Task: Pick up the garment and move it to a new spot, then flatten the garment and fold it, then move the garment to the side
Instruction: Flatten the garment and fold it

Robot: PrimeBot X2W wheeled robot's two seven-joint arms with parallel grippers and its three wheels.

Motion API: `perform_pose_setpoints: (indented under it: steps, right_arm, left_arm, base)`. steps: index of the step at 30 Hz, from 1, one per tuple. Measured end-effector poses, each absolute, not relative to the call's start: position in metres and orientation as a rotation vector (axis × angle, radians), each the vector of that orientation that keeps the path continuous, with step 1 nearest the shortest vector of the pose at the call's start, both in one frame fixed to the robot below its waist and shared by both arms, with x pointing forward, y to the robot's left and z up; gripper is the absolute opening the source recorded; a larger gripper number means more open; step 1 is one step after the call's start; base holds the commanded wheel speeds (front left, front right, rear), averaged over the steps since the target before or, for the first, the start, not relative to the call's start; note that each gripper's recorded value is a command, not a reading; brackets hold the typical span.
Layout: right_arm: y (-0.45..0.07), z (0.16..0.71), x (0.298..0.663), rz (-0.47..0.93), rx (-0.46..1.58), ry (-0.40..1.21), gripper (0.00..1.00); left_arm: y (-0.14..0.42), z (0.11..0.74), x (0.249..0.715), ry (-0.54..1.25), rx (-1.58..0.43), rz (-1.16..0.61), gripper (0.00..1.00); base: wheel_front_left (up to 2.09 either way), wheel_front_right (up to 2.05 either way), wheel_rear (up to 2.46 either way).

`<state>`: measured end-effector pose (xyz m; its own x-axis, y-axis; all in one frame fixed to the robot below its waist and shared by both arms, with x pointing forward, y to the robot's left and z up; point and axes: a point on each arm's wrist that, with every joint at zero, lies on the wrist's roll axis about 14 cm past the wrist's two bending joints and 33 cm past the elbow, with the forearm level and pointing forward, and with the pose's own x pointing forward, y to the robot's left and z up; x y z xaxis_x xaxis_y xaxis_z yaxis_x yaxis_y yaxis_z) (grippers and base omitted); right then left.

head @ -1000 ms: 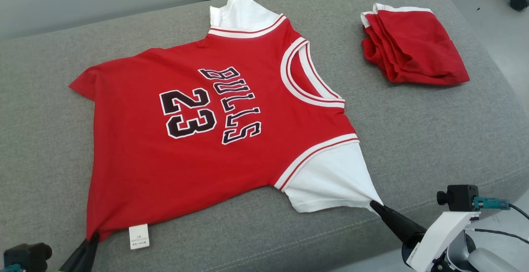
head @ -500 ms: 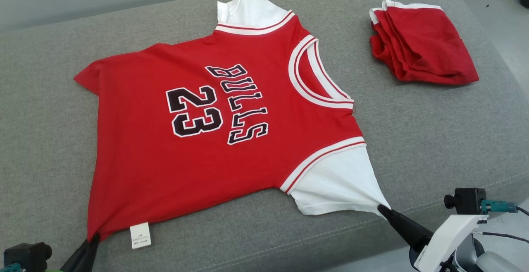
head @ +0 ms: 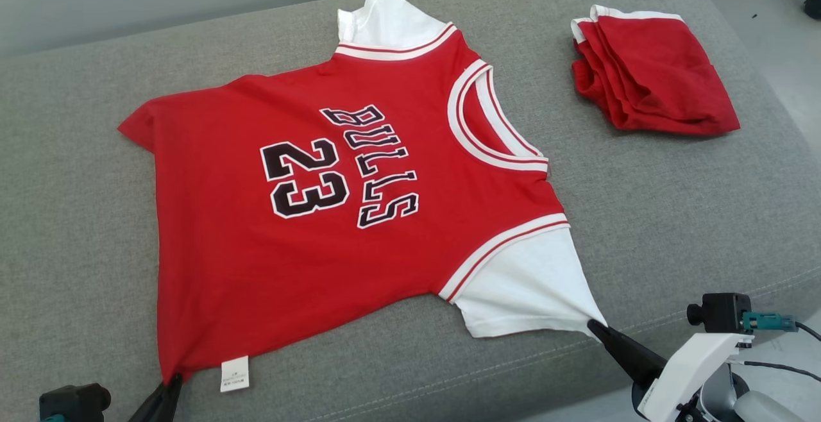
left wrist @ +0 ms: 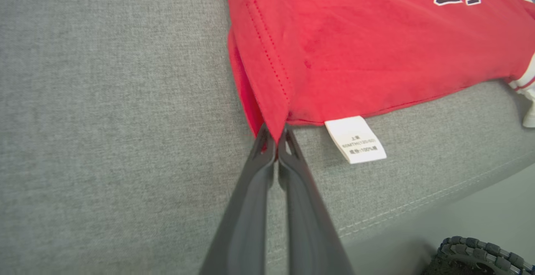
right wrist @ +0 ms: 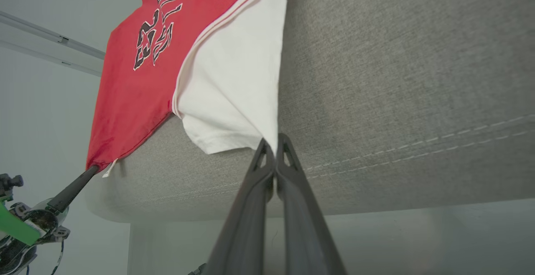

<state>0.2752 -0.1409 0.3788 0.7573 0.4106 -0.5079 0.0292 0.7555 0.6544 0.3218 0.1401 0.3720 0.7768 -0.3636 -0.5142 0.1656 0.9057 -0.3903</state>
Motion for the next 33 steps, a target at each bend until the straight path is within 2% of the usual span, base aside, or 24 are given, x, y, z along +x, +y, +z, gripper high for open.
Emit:
perform_pose_setpoints:
  steps: [2, 3, 4, 5, 6, 7, 19, 26, 33]
  right_arm:
    - [-0.142, 0.378, 0.275, 0.22, 0.693, 0.69, 0.0]
    - [-0.141, 0.377, 0.276, 0.214, 0.695, 0.688, 0.05]
    - [-0.14, 0.377, 0.276, 0.213, 0.695, 0.686, 0.22]
    - [-0.141, 0.377, 0.277, 0.204, 0.693, 0.683, 0.44]
    - [-0.141, 0.377, 0.277, 0.2, 0.692, 0.678, 0.7]
    - [-0.141, 0.377, 0.277, 0.2, 0.691, 0.677, 1.0]
    - [-0.166, 0.373, 0.277, 0.132, 0.564, 0.63, 1.0]
    - [-0.192, 0.394, 0.3, 0.096, 0.436, 0.497, 1.0]
    - [-0.198, 0.442, 0.337, 0.12, 0.298, 0.281, 1.0]
  left_arm:
    - [0.14, 0.371, 0.321, 0.621, -0.337, -0.289, 0.0]
    - [0.139, 0.37, 0.319, 0.622, -0.343, -0.283, 0.0]
    - [0.138, 0.371, 0.319, 0.619, -0.346, -0.281, 0.02]
    - [0.138, 0.371, 0.318, 0.617, -0.349, -0.278, 0.37]
    - [0.138, 0.371, 0.318, 0.617, -0.348, -0.275, 0.52]
    - [0.139, 0.37, 0.317, 0.617, -0.347, -0.271, 1.0]
    - [0.155, 0.379, 0.323, 0.558, -0.365, -0.198, 1.0]
    - [0.168, 0.397, 0.335, 0.466, -0.34, -0.174, 1.0]
    - [0.161, 0.429, 0.35, 0.327, -0.33, -0.191, 1.0]
  base:
    - [0.0, 0.0, 0.0]
    - [0.0, 0.0, 0.0]
    - [0.0, 0.0, 0.0]
    - [0.0, 0.0, 0.0]
    - [0.0, 0.0, 0.0]
    - [0.0, 0.0, 0.0]
    - [0.0, 0.0, 0.0]
    - [0.0, 0.0, 0.0]
    - [0.0, 0.0, 0.0]
